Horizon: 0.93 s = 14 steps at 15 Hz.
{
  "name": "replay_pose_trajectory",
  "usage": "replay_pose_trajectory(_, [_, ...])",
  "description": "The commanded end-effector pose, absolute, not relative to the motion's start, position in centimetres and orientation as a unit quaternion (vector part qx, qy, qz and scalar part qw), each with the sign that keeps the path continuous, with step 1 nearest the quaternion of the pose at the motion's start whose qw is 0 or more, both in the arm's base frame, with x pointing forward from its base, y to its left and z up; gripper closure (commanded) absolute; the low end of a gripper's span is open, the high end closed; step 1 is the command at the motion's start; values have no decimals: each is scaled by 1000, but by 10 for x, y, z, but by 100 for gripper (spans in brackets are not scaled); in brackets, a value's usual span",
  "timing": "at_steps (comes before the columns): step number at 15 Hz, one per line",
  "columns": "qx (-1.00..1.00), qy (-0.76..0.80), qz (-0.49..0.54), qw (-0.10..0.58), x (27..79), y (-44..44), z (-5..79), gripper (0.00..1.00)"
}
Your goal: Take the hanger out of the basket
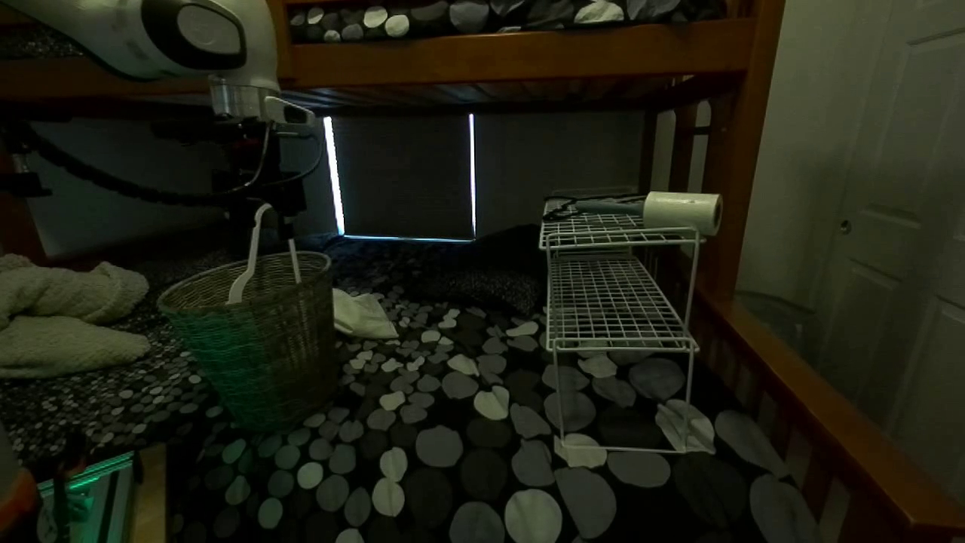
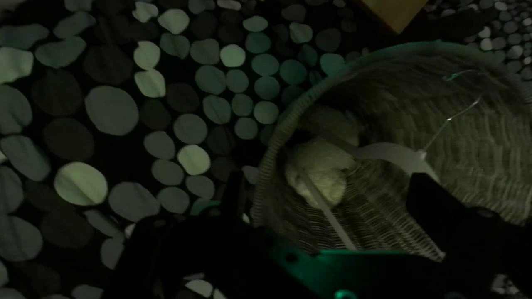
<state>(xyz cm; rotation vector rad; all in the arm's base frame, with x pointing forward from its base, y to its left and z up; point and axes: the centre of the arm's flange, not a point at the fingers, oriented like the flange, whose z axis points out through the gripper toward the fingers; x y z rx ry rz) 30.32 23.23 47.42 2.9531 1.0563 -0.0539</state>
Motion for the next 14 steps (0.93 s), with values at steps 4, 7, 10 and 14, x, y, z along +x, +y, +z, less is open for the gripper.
replay_pose_trajectory(4, [929, 369, -13, 5, 285, 256, 477, 0])
replay_pose_trajectory(7, [918, 395, -13, -14, 284, 271, 451, 0])
replay_pose_trajectory(10, [900, 433, -26, -35, 275, 298, 432, 0])
replay_pose_trajectory(14, [879, 474, -32, -43, 260, 324, 410, 0])
